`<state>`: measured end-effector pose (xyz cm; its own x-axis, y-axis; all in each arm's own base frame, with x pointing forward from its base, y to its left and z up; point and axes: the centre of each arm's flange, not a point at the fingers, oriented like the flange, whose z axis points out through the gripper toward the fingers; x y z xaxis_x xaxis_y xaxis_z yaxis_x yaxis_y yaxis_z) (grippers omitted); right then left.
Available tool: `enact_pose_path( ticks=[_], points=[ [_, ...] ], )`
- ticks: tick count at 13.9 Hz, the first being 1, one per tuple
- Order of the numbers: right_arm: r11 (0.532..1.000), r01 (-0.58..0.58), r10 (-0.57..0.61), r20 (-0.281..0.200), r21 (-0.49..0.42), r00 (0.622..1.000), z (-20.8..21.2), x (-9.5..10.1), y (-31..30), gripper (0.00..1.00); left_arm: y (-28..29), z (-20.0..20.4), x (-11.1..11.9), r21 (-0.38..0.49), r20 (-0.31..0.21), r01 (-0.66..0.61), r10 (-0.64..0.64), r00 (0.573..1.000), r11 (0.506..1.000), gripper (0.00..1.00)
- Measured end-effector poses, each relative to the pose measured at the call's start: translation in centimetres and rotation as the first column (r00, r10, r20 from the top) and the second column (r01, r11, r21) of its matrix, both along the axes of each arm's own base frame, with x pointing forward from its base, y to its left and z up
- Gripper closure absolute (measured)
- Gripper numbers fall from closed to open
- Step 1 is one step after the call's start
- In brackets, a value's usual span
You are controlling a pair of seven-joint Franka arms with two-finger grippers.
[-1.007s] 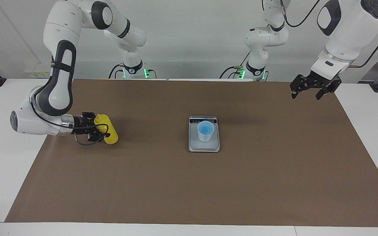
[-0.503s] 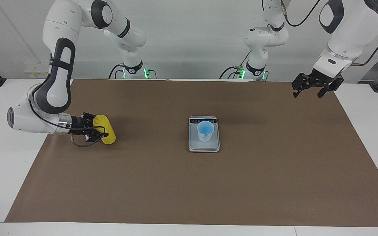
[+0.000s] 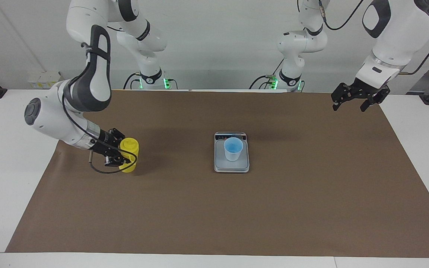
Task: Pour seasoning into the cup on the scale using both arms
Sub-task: 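Lift the yellow bottle with the right gripper over the blue cup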
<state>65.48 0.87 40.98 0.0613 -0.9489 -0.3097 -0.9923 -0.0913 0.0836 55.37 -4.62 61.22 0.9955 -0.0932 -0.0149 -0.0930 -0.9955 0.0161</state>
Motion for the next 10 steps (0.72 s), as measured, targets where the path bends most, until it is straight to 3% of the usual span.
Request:
enact_pose_path(
  ticks=[2,4,10],
  points=[
    [0.994,0.037,-0.035,0.028,-0.099,0.999,1.1,0.5,4.4,0.45,0.0,0.0,0.0,-0.001,-0.001,-0.001,0.001,1.0,1.0,0.0],
    [0.977,0.004,0.01,0.062,-0.212,0.998,2.3,0.3,9.3,0.45,0.1,0.0,0.0,-0.002,-0.001,-0.002,0.002,1.0,1.0,0.0],
    [0.89,-0.047,0.187,0.268,-0.454,0.945,3.8,-0.7,20.7,0.45,0.1,-0.1,0.0,-0.002,-0.003,-0.002,0.002,1.0,1.0,0.0]
  ],
)
